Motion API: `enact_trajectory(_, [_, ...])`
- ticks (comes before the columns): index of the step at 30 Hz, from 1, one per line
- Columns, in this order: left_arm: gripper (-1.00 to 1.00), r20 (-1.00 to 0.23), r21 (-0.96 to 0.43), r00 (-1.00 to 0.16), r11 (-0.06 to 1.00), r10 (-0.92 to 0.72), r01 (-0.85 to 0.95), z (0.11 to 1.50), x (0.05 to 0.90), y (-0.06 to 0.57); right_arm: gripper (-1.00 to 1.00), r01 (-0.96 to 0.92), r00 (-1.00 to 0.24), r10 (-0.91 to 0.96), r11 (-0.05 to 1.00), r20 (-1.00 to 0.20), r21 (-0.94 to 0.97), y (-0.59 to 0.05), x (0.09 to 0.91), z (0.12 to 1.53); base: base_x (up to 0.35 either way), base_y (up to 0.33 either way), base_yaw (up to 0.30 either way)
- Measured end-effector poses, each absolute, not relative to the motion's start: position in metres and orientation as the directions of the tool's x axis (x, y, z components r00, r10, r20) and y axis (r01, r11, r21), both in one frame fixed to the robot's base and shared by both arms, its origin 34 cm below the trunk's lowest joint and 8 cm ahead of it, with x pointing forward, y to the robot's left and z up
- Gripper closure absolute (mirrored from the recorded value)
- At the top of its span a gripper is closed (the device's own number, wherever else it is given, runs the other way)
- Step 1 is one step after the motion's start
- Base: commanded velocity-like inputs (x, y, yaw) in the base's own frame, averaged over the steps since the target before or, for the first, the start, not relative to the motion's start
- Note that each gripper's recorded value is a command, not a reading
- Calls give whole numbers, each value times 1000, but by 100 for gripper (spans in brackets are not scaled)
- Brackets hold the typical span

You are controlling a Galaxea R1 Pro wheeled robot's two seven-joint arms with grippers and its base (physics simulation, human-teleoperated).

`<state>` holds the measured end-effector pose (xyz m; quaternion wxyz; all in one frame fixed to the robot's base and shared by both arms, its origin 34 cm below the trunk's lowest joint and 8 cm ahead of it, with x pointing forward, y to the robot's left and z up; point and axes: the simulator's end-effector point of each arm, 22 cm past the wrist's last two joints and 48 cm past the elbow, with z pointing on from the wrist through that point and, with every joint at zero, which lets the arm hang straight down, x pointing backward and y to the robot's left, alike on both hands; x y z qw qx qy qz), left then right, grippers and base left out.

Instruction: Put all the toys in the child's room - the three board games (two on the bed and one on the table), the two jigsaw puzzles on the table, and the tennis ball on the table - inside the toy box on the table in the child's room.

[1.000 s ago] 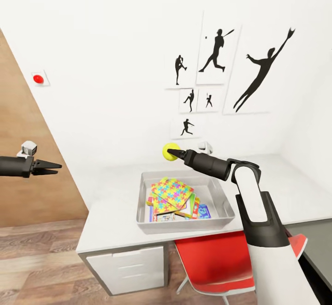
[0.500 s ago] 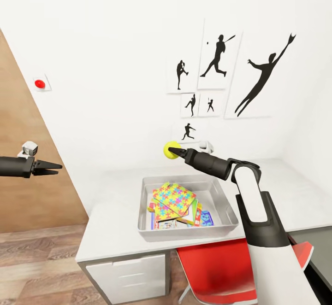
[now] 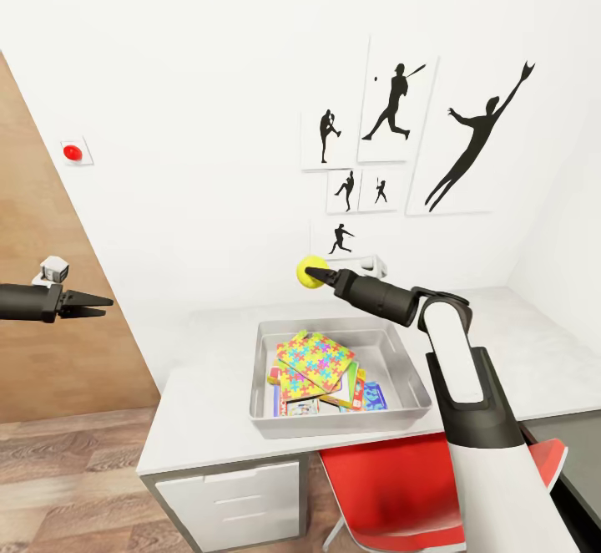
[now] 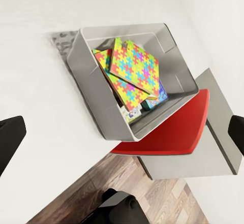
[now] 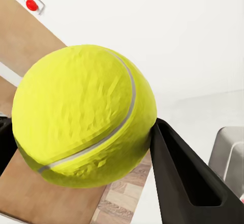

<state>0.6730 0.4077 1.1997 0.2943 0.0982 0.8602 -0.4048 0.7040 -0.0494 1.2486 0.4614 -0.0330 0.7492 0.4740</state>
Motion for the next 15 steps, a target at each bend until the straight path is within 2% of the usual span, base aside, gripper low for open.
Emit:
enact_trajectory(9, [-100, -585, -639, -808, 653, -69, 407, 1200, 673, 408, 100, -459, -570, 387, 581, -724, 672, -55, 709, 1242, 0, 7, 0])
enact_trajectory(15, [-100, -584, -640, -809, 652, -69, 407, 1199, 672, 408, 100, -455, -568, 392, 583, -723, 673, -58, 710, 1242, 27, 149, -1])
